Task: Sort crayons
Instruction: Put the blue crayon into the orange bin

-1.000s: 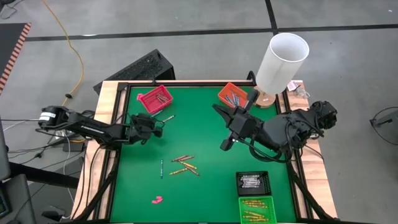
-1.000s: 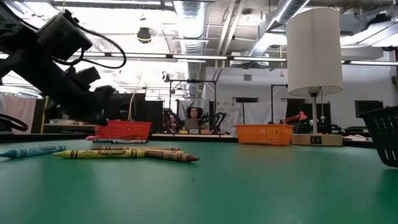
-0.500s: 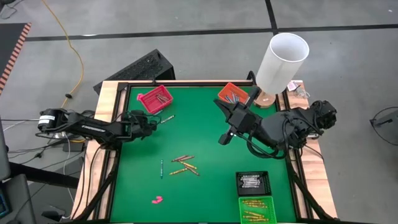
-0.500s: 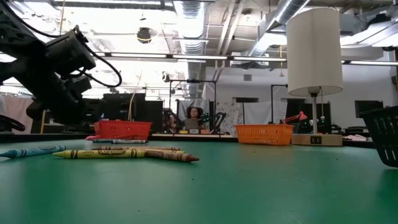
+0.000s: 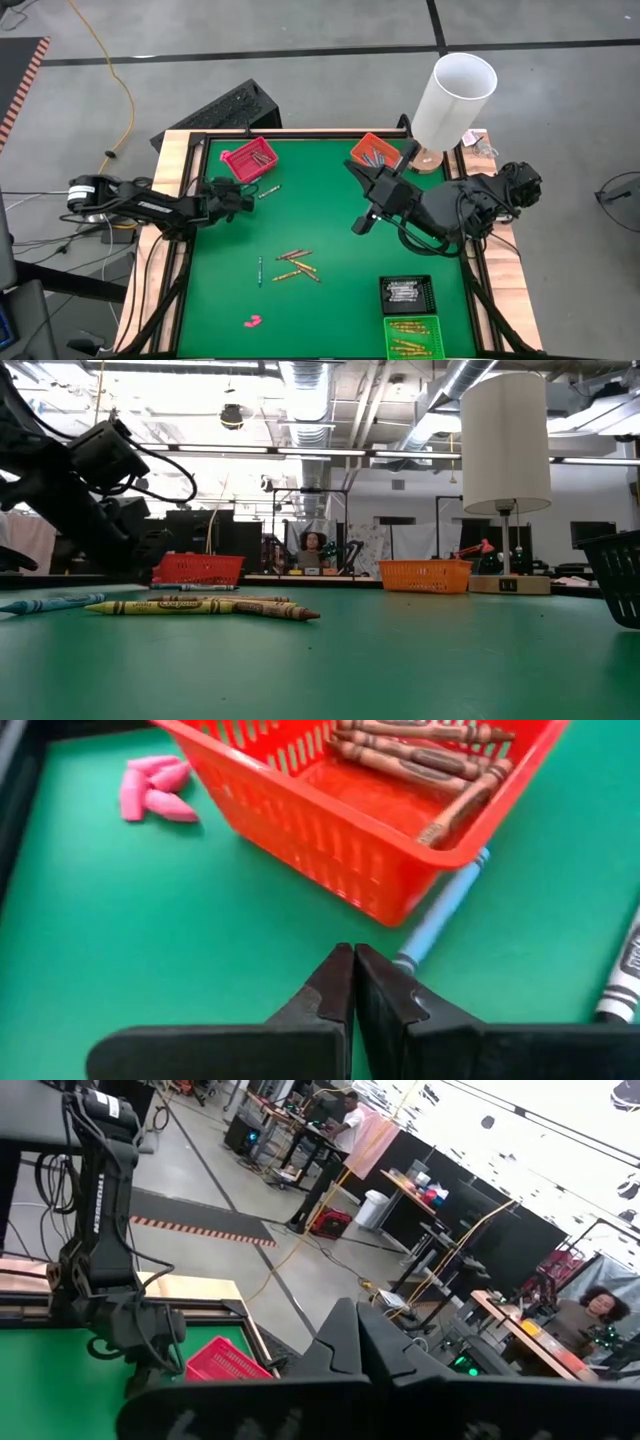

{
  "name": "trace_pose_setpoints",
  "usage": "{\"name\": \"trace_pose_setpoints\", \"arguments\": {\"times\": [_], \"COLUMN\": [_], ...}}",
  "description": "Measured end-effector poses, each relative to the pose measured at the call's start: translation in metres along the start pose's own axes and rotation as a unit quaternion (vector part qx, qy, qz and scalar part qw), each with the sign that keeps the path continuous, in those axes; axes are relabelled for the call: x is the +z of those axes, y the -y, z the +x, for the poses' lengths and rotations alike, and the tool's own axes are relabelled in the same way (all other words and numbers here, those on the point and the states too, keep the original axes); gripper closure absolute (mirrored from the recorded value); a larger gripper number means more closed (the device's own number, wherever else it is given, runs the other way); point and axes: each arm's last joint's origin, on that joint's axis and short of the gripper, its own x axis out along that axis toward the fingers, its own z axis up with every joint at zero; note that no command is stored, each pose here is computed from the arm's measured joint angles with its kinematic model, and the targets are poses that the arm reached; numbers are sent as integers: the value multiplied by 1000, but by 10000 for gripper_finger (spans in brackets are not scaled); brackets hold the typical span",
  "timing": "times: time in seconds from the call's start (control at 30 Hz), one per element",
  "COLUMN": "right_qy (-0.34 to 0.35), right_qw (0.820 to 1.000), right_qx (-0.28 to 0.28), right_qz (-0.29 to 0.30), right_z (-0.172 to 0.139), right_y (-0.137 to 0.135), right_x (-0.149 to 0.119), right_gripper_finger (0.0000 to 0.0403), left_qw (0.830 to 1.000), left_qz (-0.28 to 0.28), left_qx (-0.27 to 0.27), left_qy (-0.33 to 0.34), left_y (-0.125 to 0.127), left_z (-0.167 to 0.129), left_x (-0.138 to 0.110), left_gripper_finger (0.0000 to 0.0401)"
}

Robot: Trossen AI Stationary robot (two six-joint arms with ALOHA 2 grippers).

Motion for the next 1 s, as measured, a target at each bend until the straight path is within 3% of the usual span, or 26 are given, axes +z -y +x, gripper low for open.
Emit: {"name": "trace_pose_setpoints", "arguments": {"times": [0.2,0.4,0.5,0.7,0.87,1.0], "right_qy": [0,1,2,-5,-40,-83], "right_qw": [1000,1000,1000,1000,999,994], "right_qx": [0,3,4,9,21,34], "right_qz": [0,0,0,-13,1,56], "right_z": [0,-2,-2,-3,8,29], "right_y": [0,-1,-1,-3,-2,5], "right_x": [0,0,1,-2,-17,-32], "right_gripper_finger": [403,403,403,403,403,403], "left_qw": [999,989,976,915,875,829], "left_qz": [14,35,35,24,-32,-119], "left_qx": [-36,-139,-211,-402,-482,-545], "left_qy": [-16,-20,-34,-37,-16,42], "left_y": [5,19,26,47,63,73], "left_z": [2,2,1,-15,-30,-45], "left_x": [-1,3,5,12,25,52], "left_gripper_finger": [401,401,401,401,401,401]}}
